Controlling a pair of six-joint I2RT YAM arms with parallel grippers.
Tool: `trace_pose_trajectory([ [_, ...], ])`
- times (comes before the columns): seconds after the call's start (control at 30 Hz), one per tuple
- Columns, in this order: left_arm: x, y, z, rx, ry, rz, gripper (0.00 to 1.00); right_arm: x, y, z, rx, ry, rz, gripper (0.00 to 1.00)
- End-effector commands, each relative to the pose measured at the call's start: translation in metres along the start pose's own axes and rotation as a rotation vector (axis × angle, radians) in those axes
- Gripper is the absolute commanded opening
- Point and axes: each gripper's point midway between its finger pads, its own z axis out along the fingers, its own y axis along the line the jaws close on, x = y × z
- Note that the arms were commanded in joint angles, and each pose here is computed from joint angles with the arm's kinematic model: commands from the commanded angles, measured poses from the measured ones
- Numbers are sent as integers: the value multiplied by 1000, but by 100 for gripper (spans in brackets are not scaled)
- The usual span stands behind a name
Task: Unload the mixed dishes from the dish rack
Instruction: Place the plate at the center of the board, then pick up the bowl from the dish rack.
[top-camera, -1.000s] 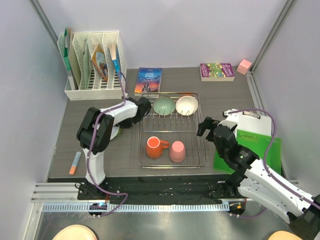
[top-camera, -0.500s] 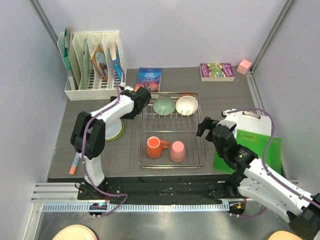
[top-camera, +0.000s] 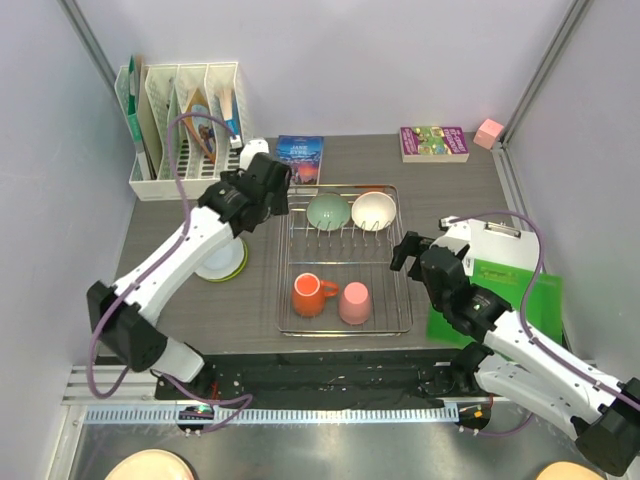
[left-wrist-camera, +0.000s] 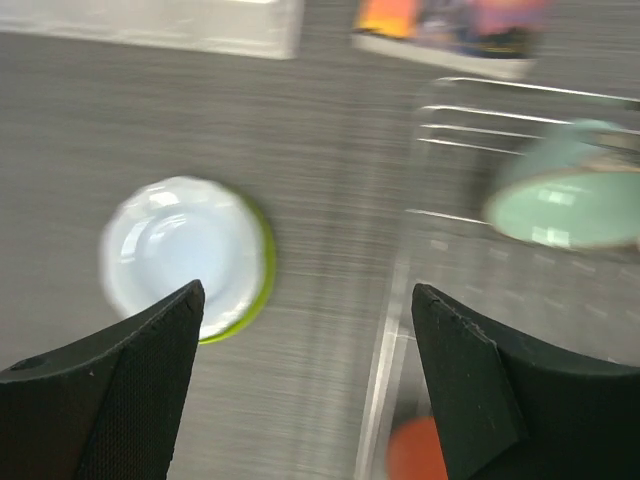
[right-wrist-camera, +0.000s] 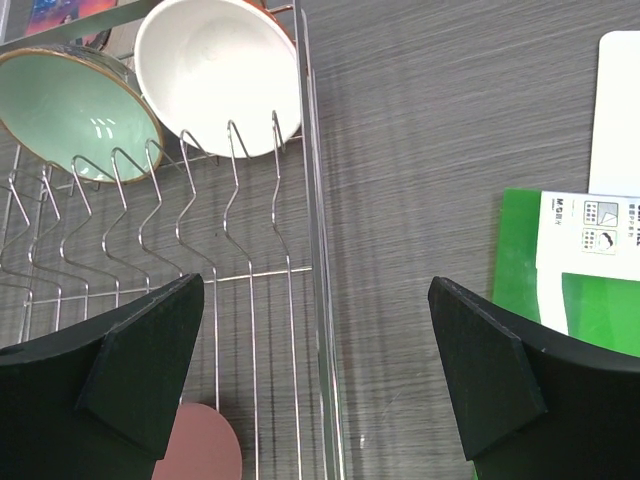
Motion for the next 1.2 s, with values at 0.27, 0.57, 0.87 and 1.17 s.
trace_pose_trajectory([
  [0.27,-2,-132,11,643,-113,199,54,-34,17,-6,-42,-74,56,100],
  [0.57,-15,-143,6,775,-353,353,67,-29,13,-7,-39,-70,57,99],
  [0.87,-3,-146,42,750,-356,370,59,-25,8,-6,-32,-71,51,99],
  [1.17,17,-151,64,738,-317,385,56,-27,2,-10,-16,-83,44,100],
])
